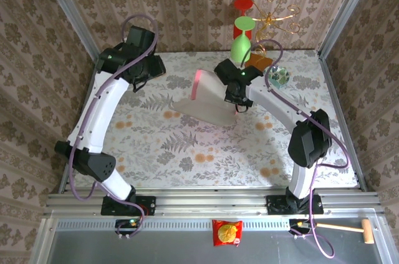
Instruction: Fold the paper box
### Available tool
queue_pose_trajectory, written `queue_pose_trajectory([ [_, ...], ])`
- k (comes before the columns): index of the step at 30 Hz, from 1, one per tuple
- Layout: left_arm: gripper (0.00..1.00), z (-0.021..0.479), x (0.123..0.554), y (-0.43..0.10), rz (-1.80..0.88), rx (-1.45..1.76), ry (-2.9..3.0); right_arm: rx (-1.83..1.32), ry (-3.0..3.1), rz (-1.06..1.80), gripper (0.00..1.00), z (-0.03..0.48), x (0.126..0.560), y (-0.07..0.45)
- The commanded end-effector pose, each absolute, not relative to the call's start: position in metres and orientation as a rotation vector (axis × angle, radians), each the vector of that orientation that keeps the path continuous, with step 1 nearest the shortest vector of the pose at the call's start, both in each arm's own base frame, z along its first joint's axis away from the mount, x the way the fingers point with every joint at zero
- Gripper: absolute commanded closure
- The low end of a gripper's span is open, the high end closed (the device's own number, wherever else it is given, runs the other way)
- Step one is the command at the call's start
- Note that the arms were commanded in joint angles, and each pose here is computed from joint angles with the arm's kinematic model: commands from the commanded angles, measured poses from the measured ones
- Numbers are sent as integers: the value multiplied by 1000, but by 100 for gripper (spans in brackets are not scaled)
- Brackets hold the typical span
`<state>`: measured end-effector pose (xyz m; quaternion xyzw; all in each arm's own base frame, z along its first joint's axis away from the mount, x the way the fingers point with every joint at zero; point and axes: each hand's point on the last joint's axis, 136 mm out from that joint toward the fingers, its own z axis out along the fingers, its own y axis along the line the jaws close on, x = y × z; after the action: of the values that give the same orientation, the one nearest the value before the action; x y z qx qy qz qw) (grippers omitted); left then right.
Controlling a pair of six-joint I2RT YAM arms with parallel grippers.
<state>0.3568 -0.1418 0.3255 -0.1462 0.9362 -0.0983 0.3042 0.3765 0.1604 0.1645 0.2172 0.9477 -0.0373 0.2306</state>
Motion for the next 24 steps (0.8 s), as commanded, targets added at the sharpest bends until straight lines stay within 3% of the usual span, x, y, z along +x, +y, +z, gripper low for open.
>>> queue_pose_trajectory([
  [1,42,302,305,-148,-335,-651,2660,862,2522,140,100,166,379,178],
  [6,42,281,271,-174,-448,-873,2718,965,2516,179,100,147,375,184],
  [12,42,263,264,-195,-502,-985,2748,983,2525,166,100,134,368,189],
  [24,63,222,278,-210,-455,-1039,2789,993,2547,187,100,122,359,195],
])
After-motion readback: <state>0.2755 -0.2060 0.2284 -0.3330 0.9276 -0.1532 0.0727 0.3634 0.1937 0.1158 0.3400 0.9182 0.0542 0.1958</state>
